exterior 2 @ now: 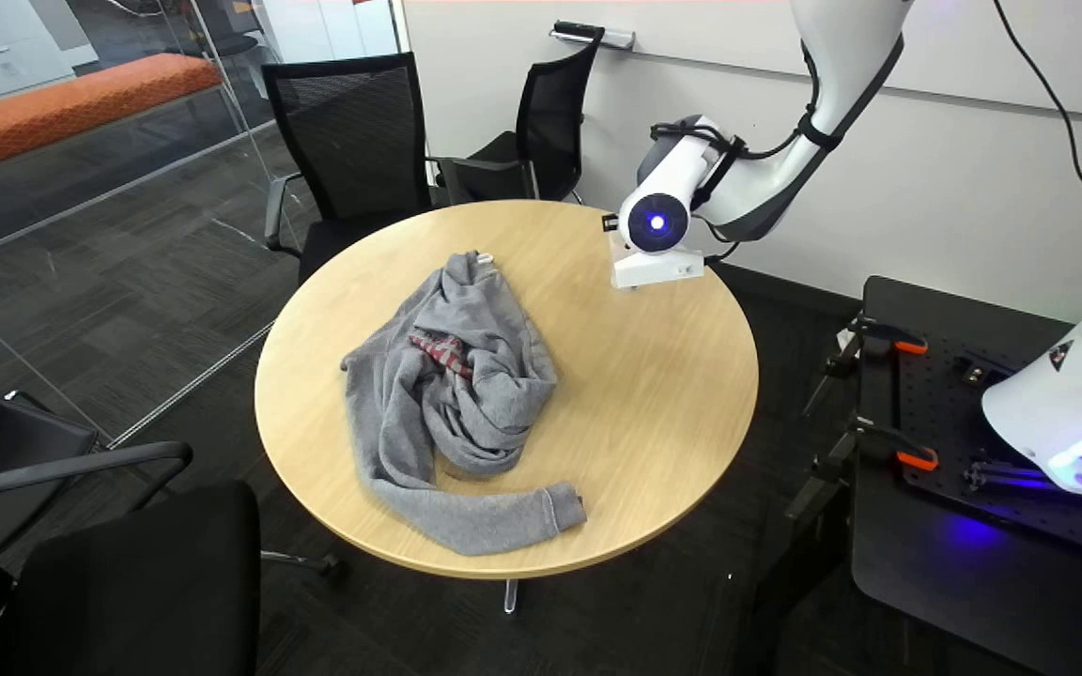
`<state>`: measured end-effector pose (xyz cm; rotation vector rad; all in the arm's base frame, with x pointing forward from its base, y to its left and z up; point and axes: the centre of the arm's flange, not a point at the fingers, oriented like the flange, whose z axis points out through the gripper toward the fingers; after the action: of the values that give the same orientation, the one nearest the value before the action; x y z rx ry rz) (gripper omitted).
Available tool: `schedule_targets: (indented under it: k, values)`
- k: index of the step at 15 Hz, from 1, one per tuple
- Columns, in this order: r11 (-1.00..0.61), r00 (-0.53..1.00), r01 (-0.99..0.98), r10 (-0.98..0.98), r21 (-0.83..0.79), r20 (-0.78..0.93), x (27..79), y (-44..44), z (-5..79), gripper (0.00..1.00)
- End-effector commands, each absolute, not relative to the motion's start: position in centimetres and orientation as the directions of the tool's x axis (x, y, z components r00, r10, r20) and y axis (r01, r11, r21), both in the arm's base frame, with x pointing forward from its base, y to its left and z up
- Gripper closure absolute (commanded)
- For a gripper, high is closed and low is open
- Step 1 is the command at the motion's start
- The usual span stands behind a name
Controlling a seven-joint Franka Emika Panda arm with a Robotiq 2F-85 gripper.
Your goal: Pick the marker from the cup and put it on the table
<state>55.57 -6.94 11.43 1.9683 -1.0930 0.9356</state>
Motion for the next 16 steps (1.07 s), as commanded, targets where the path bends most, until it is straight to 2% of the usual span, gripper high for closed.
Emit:
schedule_targets:
  k: [1, 6, 10, 16]
  values:
    - [-0.493, 0.450, -0.839, -0.388, 0.231, 0.804, 55.94, -7.20, 11.54, 0.33]
    - [-0.552, 0.502, -0.795, -0.368, 0.250, 0.782, 55.90, -7.07, 11.44, 0.30]
    - [-0.568, 0.525, -0.778, -0.353, 0.269, 0.774, 56.04, -7.05, 11.46, 0.34]
    - [-0.575, 0.544, -0.767, -0.348, 0.284, 0.763, 56.10, -7.17, 10.80, 0.32]
